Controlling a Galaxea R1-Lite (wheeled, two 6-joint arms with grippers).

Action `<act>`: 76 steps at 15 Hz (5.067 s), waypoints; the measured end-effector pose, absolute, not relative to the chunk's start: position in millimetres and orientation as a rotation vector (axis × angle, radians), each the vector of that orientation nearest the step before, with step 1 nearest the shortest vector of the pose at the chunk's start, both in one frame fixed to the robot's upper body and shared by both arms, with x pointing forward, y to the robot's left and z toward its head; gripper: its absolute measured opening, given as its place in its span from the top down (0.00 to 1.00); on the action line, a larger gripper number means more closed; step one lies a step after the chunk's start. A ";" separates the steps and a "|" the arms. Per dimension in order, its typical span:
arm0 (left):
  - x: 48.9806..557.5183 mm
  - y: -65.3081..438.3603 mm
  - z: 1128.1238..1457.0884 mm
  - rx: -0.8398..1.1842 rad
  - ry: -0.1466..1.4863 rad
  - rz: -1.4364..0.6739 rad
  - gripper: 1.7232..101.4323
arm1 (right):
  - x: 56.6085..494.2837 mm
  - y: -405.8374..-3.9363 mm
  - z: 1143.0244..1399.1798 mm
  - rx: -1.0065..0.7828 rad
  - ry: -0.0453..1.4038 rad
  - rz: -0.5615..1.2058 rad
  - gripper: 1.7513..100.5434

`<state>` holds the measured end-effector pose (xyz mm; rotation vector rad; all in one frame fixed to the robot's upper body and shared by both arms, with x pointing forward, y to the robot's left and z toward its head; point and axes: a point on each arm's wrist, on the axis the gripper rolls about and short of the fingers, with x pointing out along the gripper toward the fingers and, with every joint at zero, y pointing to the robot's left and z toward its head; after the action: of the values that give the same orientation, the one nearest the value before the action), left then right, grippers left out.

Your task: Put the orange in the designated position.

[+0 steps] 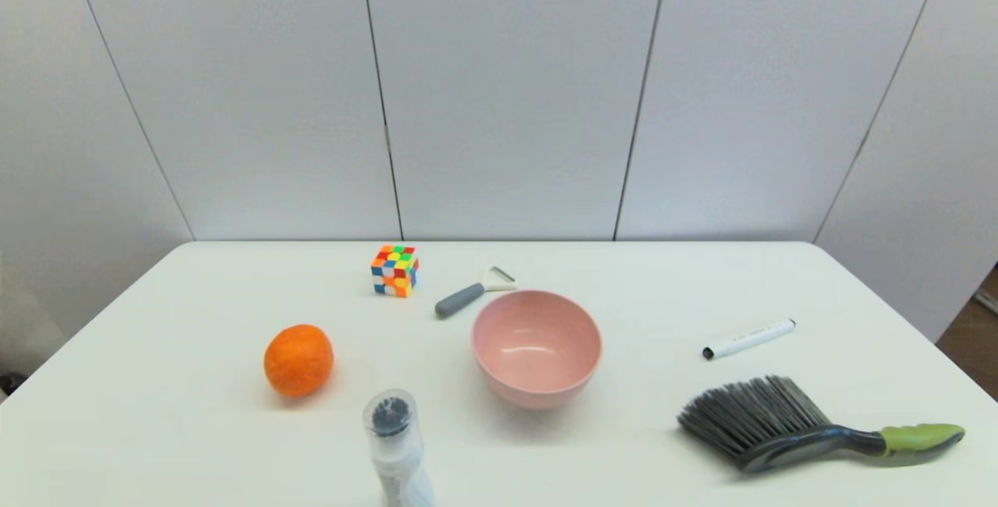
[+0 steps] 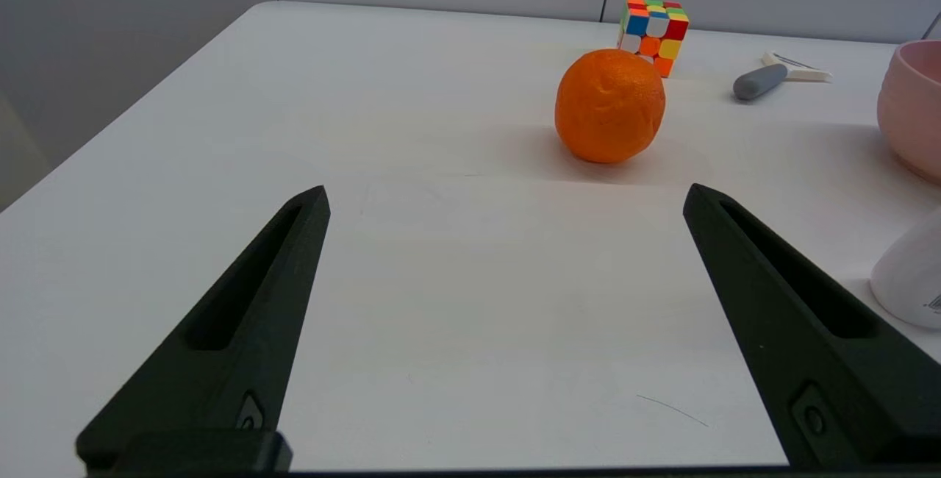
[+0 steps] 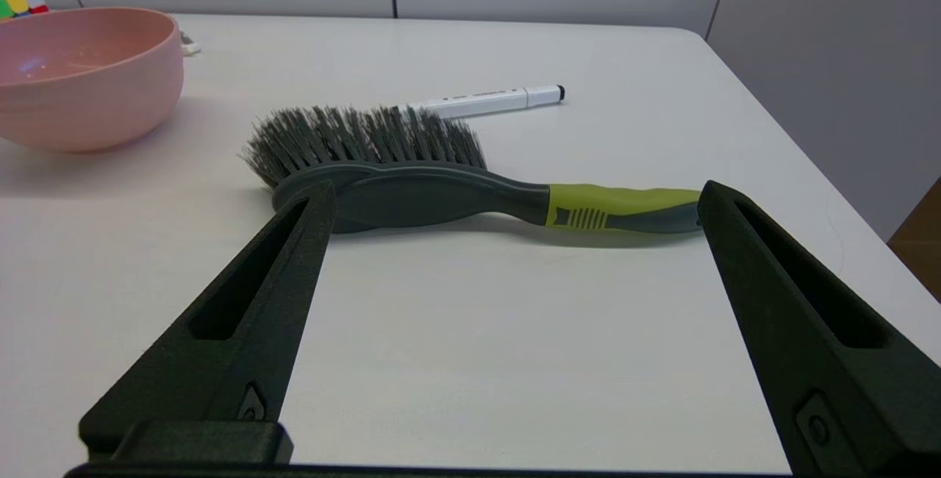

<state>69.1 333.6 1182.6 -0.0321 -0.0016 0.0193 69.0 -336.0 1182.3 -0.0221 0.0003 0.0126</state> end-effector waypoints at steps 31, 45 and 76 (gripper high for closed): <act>64.5 333.7 1200.7 -0.034 -0.048 0.026 0.04 | 69.0 -336.0 1182.3 -0.023 0.000 0.013 0.03; 51.4 333.4 1264.5 -0.005 -0.136 0.017 0.04 | 69.0 -336.0 1182.3 -0.023 0.000 0.013 0.03; 291.9 299.9 1342.3 0.043 0.805 -0.314 0.04 | 69.0 -336.0 1182.3 -0.023 0.000 0.013 0.03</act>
<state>291.9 299.9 1342.3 0.0434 0.8046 -0.3139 69.0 -336.0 1182.3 -0.0226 -0.0002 0.0134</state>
